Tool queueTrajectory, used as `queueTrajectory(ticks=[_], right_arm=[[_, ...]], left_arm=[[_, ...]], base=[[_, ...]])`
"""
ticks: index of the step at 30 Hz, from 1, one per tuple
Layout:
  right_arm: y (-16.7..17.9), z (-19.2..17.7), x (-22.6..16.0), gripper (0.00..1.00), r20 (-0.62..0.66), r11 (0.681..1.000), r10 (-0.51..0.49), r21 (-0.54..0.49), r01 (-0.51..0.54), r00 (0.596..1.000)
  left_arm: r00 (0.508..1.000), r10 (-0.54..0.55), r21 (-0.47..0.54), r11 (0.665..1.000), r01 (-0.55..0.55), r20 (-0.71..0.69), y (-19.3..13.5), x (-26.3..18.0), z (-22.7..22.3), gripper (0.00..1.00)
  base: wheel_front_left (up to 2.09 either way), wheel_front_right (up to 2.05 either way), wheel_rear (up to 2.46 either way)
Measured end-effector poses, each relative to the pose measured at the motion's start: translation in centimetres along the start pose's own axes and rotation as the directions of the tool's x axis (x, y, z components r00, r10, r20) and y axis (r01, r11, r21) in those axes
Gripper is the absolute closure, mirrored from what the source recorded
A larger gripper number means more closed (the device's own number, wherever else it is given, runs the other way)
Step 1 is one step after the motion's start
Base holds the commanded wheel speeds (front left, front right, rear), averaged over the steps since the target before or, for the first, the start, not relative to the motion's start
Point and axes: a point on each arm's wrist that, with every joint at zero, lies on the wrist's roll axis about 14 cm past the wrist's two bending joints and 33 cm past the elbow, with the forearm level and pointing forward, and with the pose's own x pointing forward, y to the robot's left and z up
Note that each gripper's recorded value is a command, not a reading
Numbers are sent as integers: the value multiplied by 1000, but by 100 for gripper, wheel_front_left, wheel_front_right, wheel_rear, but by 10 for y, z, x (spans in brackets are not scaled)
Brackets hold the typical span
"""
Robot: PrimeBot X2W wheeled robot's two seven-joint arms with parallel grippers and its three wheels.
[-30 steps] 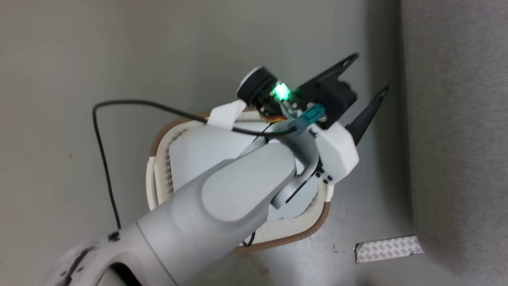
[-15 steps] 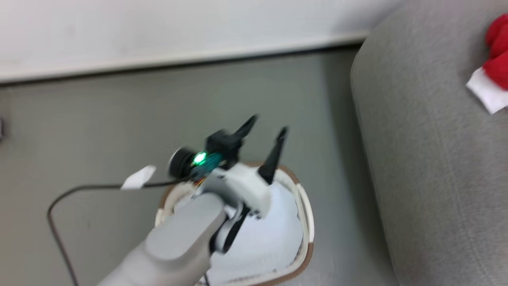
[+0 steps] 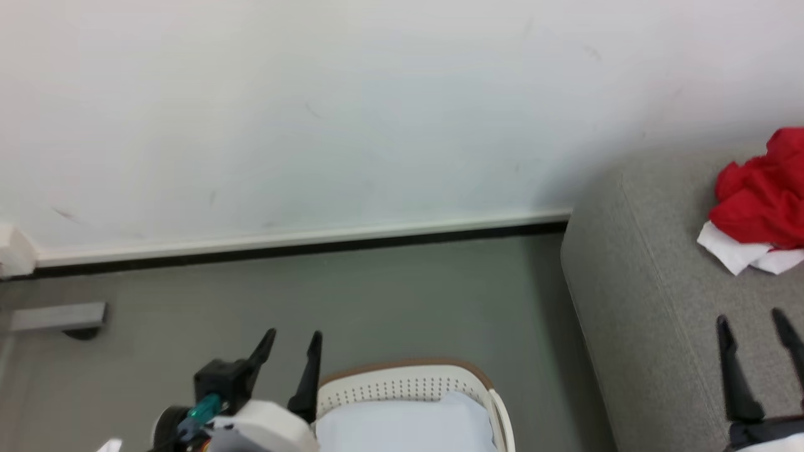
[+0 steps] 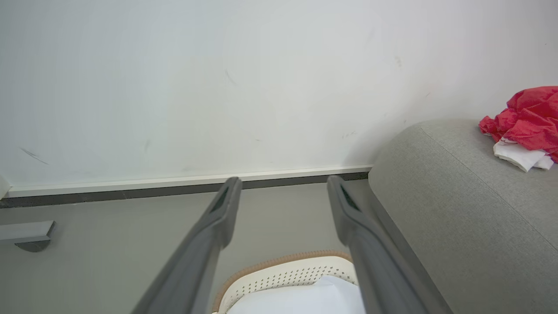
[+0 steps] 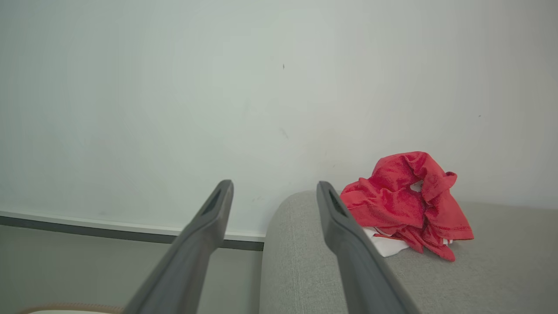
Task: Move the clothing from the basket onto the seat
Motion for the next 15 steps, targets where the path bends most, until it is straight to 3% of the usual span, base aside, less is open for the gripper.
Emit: queueTrajectory(ticks=[7, 15], right_arm=[[40, 0, -22, 0, 18, 996, 58, 71, -59, 998], [66, -17, -33, 0, -29, 990, 92, 114, -88, 995]], left_arm=[[990, 116, 45, 992, -120, 83, 32, -44, 16, 0], [984, 162, 42, 985, -166, 73, 57, -74, 2, 0]], base=[[0, 0, 0], [0, 0, 0]])
